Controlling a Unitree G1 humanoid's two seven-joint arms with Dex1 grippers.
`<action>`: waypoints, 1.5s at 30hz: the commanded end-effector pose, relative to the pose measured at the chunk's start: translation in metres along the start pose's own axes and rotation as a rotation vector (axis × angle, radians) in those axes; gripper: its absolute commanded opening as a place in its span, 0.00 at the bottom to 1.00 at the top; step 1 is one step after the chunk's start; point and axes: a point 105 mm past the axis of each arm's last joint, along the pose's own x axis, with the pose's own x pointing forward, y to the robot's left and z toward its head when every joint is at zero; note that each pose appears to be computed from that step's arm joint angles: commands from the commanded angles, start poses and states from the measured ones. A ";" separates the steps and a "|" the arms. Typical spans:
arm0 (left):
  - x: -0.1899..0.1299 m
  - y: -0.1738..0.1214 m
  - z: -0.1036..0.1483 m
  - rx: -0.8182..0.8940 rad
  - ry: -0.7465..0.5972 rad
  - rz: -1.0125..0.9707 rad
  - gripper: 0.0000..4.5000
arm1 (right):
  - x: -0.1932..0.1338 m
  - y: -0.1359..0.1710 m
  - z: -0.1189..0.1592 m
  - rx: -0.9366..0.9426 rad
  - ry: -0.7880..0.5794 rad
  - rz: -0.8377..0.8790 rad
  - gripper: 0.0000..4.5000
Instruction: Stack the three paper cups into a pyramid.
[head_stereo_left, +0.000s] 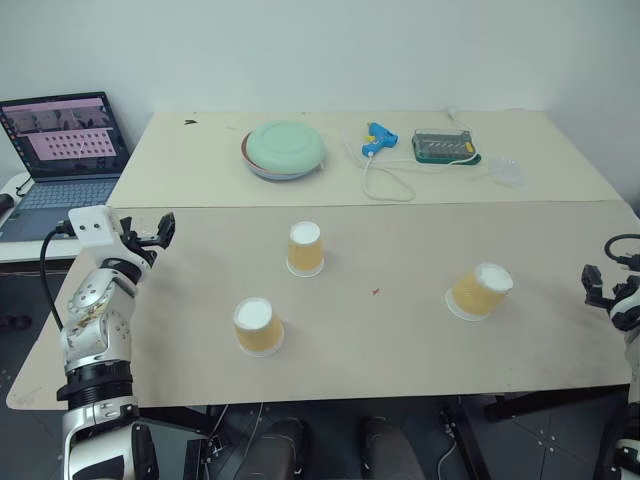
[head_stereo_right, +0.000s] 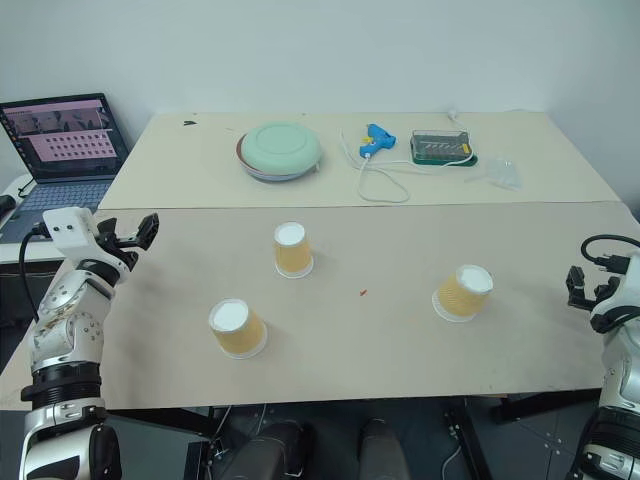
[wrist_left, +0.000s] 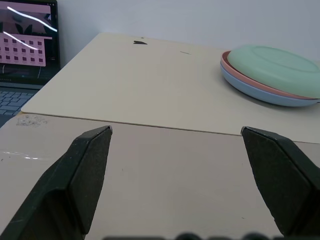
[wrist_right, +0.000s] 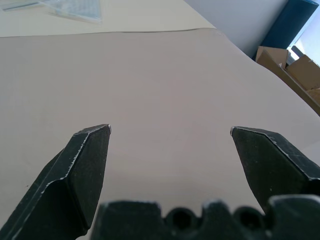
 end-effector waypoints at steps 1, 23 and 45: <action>0.000 0.000 0.012 0.037 -0.039 -0.021 0.98 | -0.002 -0.006 0.019 -0.023 -0.071 -0.017 1.00; -0.127 -0.096 0.052 0.123 0.281 -0.821 0.98 | -0.213 0.181 0.118 -0.371 -0.260 1.716 1.00; -0.149 -0.120 -0.004 0.253 0.528 -1.148 0.98 | -0.212 0.209 0.107 -0.462 -0.264 1.791 1.00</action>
